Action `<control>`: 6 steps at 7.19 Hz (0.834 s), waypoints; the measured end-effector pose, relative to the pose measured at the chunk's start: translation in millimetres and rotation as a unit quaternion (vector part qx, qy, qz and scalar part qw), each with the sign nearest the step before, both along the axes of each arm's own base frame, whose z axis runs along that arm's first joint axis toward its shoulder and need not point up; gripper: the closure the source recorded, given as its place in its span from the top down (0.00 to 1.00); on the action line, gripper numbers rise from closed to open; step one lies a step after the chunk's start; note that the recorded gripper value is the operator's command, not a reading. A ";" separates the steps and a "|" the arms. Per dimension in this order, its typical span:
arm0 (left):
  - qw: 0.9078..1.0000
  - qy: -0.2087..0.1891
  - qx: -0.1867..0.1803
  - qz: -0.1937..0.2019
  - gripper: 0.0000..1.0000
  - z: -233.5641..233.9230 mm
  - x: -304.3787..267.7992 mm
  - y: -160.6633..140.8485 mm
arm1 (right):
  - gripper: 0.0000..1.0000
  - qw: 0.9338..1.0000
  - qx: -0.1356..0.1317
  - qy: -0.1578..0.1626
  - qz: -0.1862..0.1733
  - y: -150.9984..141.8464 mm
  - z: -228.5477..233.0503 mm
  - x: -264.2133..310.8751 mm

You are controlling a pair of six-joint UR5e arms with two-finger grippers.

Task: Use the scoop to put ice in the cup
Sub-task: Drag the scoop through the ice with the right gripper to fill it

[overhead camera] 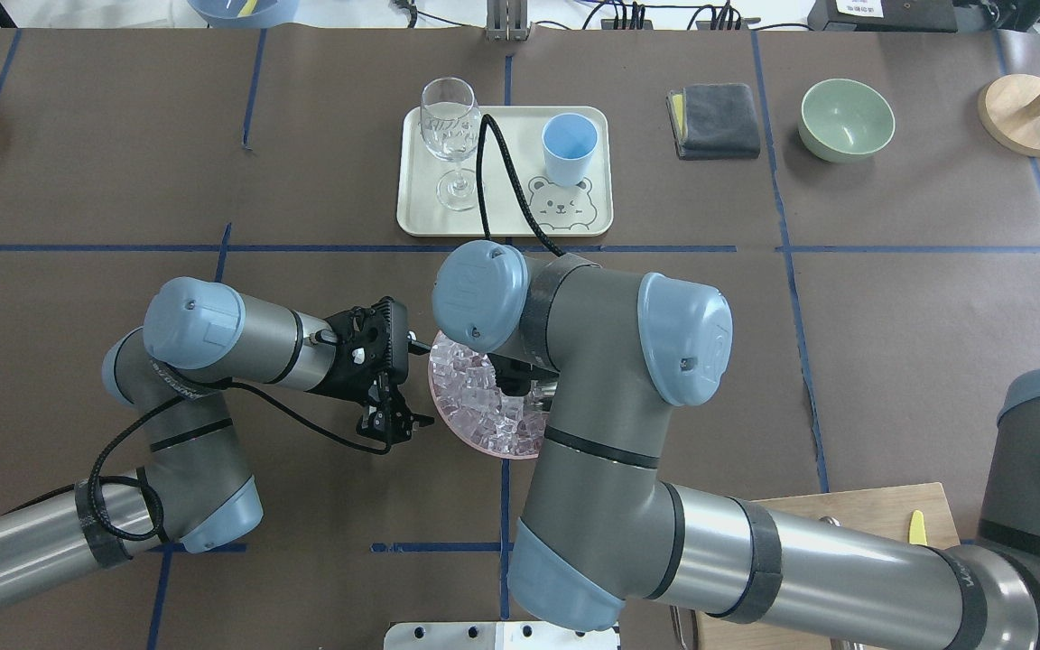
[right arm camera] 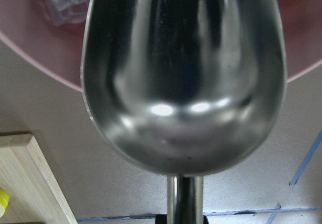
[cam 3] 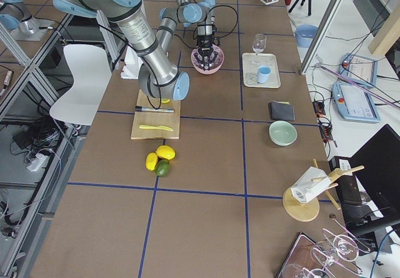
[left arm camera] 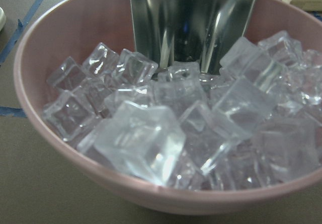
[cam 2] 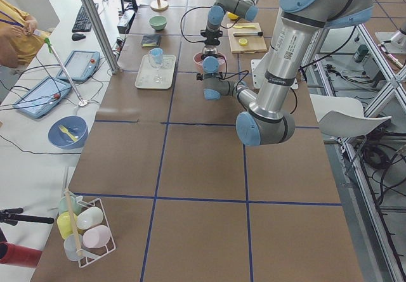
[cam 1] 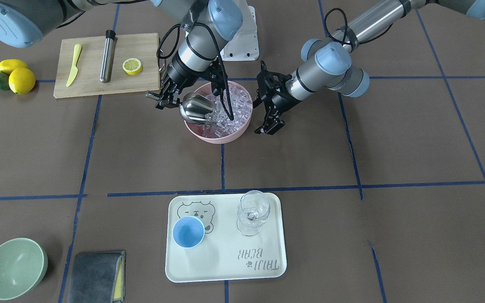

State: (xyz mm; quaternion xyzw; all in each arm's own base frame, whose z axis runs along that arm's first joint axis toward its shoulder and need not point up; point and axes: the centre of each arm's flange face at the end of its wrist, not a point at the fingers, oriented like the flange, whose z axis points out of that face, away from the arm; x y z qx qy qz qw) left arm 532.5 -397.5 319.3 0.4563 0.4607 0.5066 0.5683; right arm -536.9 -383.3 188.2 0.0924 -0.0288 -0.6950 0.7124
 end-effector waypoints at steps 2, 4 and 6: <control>1.000 0.003 0.002 -0.001 1.00 -3.7 -2.2 -0.1 | 0.00 1.000 -0.003 -0.009 -0.005 -3.1 11.7 2.1; 1.000 0.005 0.003 -0.002 1.00 -6.2 -4.1 -0.7 | 0.00 1.000 -0.001 -0.016 -0.013 -7.5 20.7 4.5; 1.000 0.006 0.003 -0.003 1.00 -7.8 -5.1 -0.7 | 0.00 0.999 -0.001 -0.029 -0.018 -9.5 20.5 6.1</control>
